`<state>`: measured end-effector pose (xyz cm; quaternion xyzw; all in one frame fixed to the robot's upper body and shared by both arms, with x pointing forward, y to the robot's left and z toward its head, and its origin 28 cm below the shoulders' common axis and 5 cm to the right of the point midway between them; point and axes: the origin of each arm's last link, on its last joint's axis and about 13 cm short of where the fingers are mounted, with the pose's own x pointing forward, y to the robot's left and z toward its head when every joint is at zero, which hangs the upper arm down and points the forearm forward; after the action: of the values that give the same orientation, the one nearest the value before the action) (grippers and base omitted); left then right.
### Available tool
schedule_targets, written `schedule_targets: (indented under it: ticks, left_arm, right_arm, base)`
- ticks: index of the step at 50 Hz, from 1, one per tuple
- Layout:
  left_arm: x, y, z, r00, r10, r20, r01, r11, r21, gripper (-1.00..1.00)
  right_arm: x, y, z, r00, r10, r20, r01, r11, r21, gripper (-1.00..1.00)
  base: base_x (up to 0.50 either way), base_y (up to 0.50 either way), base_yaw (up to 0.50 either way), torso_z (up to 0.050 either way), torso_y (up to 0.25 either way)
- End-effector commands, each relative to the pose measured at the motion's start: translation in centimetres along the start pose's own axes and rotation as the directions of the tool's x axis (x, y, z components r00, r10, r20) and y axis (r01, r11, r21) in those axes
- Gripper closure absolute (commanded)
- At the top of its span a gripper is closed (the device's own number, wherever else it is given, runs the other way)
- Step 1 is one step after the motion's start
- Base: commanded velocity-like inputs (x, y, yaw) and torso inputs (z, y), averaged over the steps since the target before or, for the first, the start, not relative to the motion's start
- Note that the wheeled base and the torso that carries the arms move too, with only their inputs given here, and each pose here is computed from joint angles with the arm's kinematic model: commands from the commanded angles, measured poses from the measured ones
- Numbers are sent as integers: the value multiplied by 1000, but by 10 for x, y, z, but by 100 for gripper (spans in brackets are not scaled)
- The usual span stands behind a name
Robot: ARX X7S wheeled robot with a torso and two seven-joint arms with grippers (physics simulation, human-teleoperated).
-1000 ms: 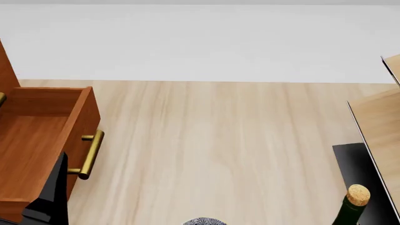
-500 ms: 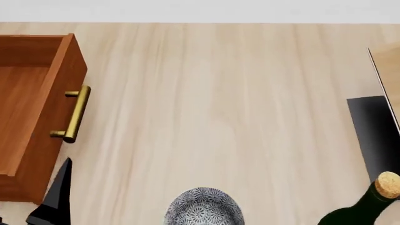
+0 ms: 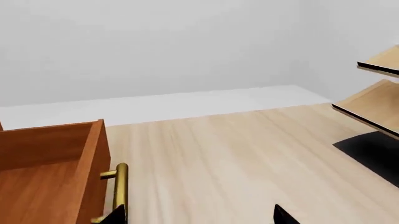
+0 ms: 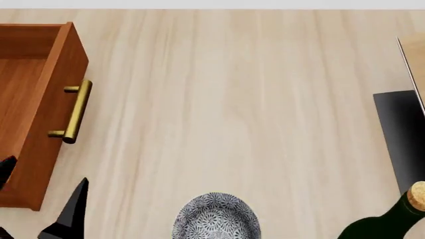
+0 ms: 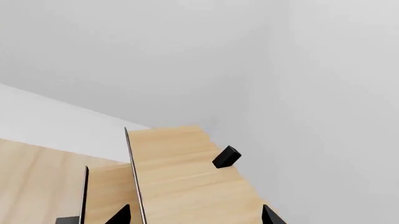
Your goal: Put the bowl in the bottom drawer of the cabinet.
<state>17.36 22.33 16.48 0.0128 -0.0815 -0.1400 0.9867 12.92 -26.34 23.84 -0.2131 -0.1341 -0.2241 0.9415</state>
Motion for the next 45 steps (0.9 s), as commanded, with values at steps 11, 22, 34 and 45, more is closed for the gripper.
schedule_targets:
  ticks: [11, 22, 34, 45]
  left_arm:
    - [-13, -20, 4, 953, -216, -212, 195, 974, -117, -100]
    - [-7, -24, 9, 926, -286, -247, 261, 957, -128, -100]
    - [3, -24, 16, 911, -324, -254, 303, 946, -118, -100]
    - [0, -33, 27, 883, -403, -241, 382, 915, -128, -100]
  right_arm:
    - [0, 0, 0, 1000, -10, 11, 10, 1000, -5, -100]
    - [-1, 0, 2, 1000, -7, 13, 8, 1000, -10, -100]
    - [-4, 2, 4, 1000, -6, 8, 7, 1000, -16, -100]
    - [-6, 1, 6, 1000, -9, 6, 9, 1000, -21, -100]
  base:
    - [0, 0, 0, 0, 0]
    - [0, 0, 0, 0, 0]
    - [0, 0, 0, 0, 0]
    - [0, 0, 0, 0, 0]
